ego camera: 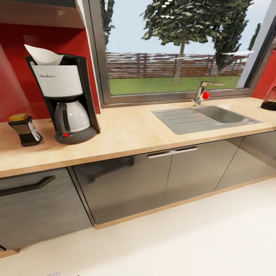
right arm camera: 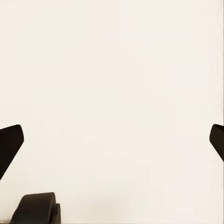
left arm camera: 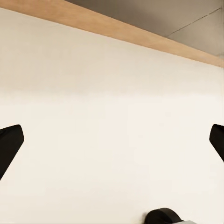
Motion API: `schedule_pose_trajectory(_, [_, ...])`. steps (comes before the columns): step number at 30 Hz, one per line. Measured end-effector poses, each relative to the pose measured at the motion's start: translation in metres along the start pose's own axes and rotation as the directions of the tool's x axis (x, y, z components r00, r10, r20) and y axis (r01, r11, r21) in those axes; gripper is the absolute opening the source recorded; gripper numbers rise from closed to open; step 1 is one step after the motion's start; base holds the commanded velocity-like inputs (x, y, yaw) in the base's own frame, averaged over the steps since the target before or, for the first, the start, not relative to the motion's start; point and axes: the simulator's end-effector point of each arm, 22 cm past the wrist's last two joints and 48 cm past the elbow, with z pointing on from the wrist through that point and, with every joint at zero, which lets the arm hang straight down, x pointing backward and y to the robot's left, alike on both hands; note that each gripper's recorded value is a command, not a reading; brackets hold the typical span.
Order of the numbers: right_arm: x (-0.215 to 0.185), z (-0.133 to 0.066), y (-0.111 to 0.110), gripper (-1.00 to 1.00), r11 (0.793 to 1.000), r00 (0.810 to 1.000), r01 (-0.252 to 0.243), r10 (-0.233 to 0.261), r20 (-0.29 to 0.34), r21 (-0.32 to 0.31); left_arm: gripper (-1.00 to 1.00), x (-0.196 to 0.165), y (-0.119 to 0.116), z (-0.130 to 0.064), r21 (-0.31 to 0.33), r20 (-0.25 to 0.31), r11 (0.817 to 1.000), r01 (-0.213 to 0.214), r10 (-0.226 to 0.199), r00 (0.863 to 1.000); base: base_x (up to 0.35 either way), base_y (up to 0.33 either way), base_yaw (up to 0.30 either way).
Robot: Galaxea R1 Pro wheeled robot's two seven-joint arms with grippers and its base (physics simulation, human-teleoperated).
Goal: Set up a coffee station on the kitchen countertop: keep the coffee maker on the countertop, move the bottle of coffee from the kitchen shelf to the counter next to the coffee maker, place a paper coffee filter on top of the coffee maker, put the saucer next to the coffee maker with the coffee cup on the saucer, and place the electric kettle next to the coffee maker.
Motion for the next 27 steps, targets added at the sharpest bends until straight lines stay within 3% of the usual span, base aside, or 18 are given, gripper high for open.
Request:
schedule_pose_trajectory(20, [-0.0056,-0.0007,0.0006,1.00,1.000,1.000,0.001,-0.001,0.014,-0.001,1.00,-0.0046,0.0000,-0.0003,-0.007,0.010,1.000,-0.006,0.006,1.000,0.108,-0.295,-0.241])
schedule_pose_trajectory(27, [-0.0067,-0.0008,0.0011,1.00,1.000,1.000,0.001,-0.001,0.016,-0.002,1.00,-0.0053,0.0061,-0.0006,-0.035,0.012,0.999,-0.007,0.007,1.000,0.184,-0.287,-0.078])
